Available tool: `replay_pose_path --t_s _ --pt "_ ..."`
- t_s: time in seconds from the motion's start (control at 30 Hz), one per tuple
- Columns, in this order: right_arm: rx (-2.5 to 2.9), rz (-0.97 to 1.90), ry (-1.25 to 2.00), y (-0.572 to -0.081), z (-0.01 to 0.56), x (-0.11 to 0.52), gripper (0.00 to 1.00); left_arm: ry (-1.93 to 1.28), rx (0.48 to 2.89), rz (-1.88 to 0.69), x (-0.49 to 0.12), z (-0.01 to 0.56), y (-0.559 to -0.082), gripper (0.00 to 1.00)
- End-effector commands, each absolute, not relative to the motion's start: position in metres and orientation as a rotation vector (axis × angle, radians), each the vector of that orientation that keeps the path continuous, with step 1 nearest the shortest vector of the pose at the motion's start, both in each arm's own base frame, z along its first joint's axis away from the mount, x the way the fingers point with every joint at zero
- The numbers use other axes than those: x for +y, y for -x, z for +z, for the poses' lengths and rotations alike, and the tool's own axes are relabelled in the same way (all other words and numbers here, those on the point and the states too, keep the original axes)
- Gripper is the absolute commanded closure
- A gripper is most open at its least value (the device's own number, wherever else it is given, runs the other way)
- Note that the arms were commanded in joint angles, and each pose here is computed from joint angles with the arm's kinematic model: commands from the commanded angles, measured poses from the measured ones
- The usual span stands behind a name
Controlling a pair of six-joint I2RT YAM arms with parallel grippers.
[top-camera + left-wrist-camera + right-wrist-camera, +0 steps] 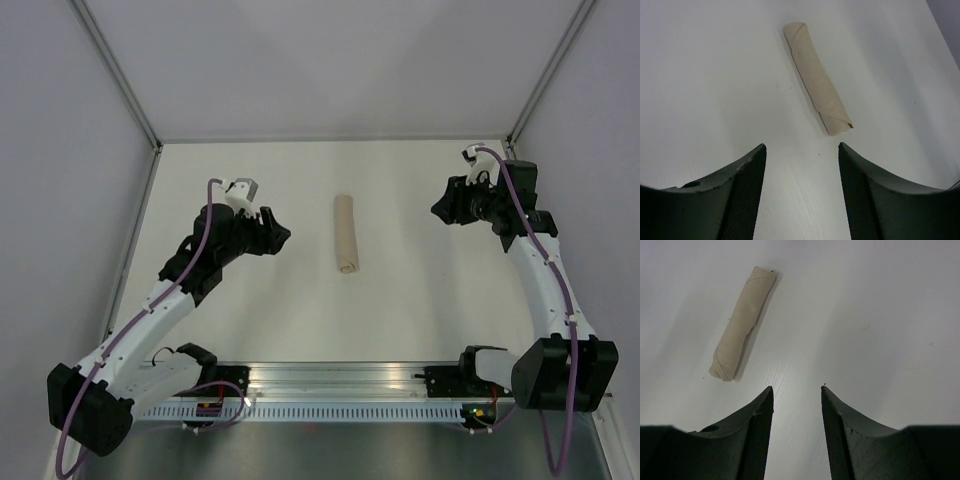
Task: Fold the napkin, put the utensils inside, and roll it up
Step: Roll the napkin with the utensil
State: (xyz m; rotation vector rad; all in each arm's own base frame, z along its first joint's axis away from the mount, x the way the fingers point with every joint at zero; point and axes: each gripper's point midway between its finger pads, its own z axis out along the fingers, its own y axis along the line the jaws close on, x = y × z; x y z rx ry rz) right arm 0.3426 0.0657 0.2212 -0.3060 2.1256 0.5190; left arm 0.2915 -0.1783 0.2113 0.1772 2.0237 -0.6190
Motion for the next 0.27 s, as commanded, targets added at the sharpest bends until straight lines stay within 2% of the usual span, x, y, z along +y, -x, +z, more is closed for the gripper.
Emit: replay_pose_path --t_s 0.0,0.17,0.2,0.23 --pt "2.107 0.431 0.286 -0.3449 0.2237 0.0547 0.5 -0.238 1.986 -0.607 -0.174 0.2162 -0.2836 0.35" --pt "2.091 0.376 0.296 -0.3461 0.2271 0.0489 0.51 -0.247 1.977 -0.613 -0.174 0.2192 -0.2809 0.35" --pt "2.086 0.374 0.298 -0.3456 0.2282 0.0489 0.49 -0.251 1.976 -0.613 -0.1741 0.2192 -0.2807 0.35" --pt "2.08 0.375 0.301 -0.346 0.2296 0.0493 0.41 -0.251 1.972 -0.614 -0.1738 0.2206 -0.2803 0.35"
